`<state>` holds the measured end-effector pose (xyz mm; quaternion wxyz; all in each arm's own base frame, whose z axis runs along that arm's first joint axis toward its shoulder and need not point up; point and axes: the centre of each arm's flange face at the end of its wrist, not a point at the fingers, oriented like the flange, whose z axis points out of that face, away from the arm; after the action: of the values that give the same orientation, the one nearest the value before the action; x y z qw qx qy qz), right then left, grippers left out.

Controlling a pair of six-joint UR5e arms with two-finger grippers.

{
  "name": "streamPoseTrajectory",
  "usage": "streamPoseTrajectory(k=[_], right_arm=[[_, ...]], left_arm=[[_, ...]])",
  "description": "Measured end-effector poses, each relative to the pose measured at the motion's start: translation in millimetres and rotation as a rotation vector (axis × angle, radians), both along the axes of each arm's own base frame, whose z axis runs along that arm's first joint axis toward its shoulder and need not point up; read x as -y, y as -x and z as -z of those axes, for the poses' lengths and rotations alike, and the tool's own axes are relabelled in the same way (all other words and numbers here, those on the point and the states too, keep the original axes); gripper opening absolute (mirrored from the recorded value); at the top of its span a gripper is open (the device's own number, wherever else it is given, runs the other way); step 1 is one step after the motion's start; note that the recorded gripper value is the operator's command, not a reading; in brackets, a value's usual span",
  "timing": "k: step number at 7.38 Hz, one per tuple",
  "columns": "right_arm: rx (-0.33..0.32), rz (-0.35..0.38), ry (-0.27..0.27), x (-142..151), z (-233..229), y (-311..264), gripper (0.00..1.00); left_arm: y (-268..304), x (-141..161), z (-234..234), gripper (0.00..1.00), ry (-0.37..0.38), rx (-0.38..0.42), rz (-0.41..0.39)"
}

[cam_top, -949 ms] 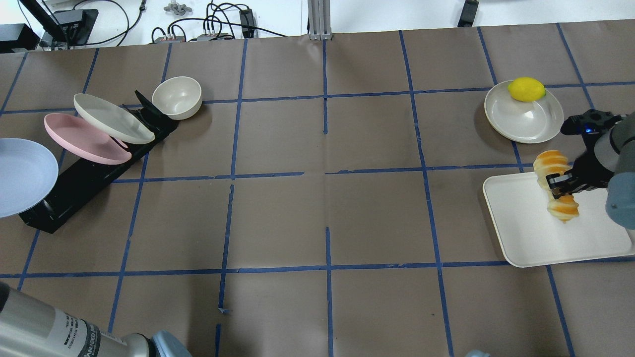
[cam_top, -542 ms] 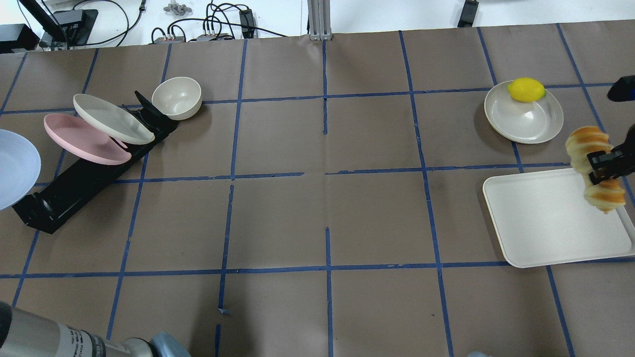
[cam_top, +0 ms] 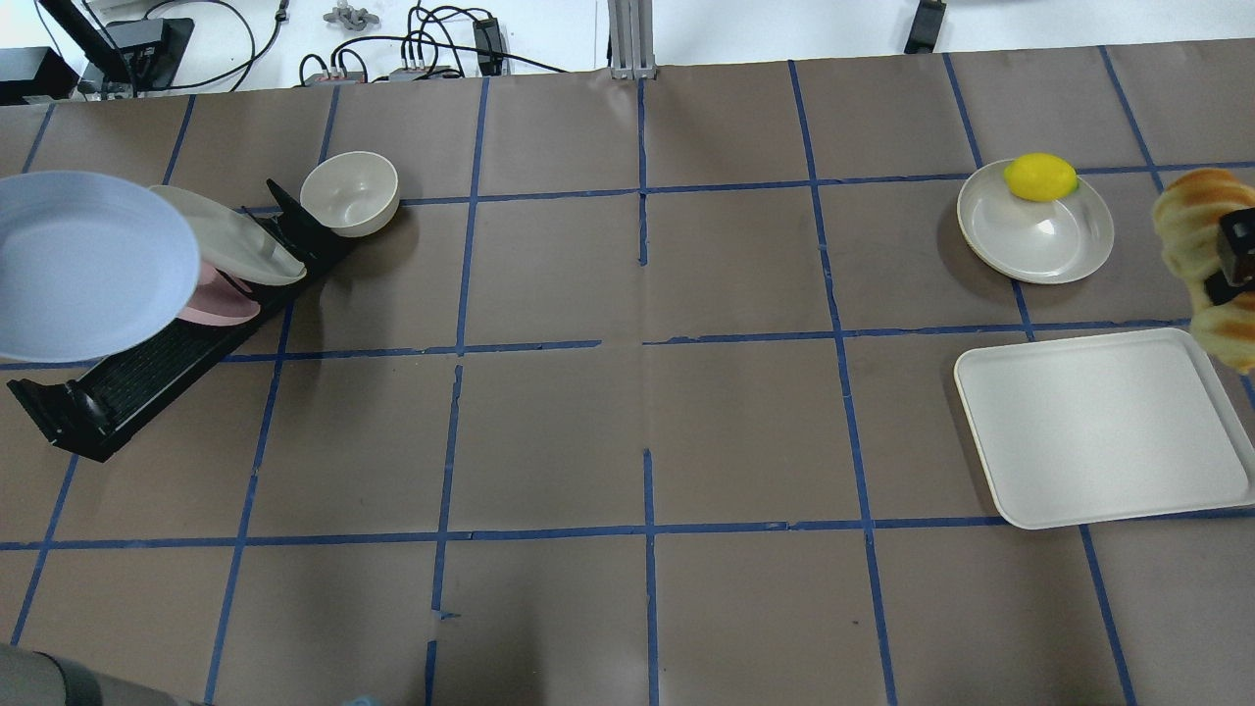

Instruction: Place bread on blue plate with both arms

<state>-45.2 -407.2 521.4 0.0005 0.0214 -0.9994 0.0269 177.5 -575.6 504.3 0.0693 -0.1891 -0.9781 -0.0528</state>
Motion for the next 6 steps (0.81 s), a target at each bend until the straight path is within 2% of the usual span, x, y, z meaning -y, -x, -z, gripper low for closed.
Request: streamPoseTrajectory(k=[3,6], right_arm=[[-0.038,-0.021,-0.004,32.5,-11.2,-72.5,0.05],[-0.066,-0.044,-0.051,58.8,6.5,-148.6,0.05]], left_arm=[[161.4,28.7,42.1,0.08,-0.061,-0.045,-0.016],[287.0,25.7,104.1,0.08,-0.057,-0.073,-0.033]])
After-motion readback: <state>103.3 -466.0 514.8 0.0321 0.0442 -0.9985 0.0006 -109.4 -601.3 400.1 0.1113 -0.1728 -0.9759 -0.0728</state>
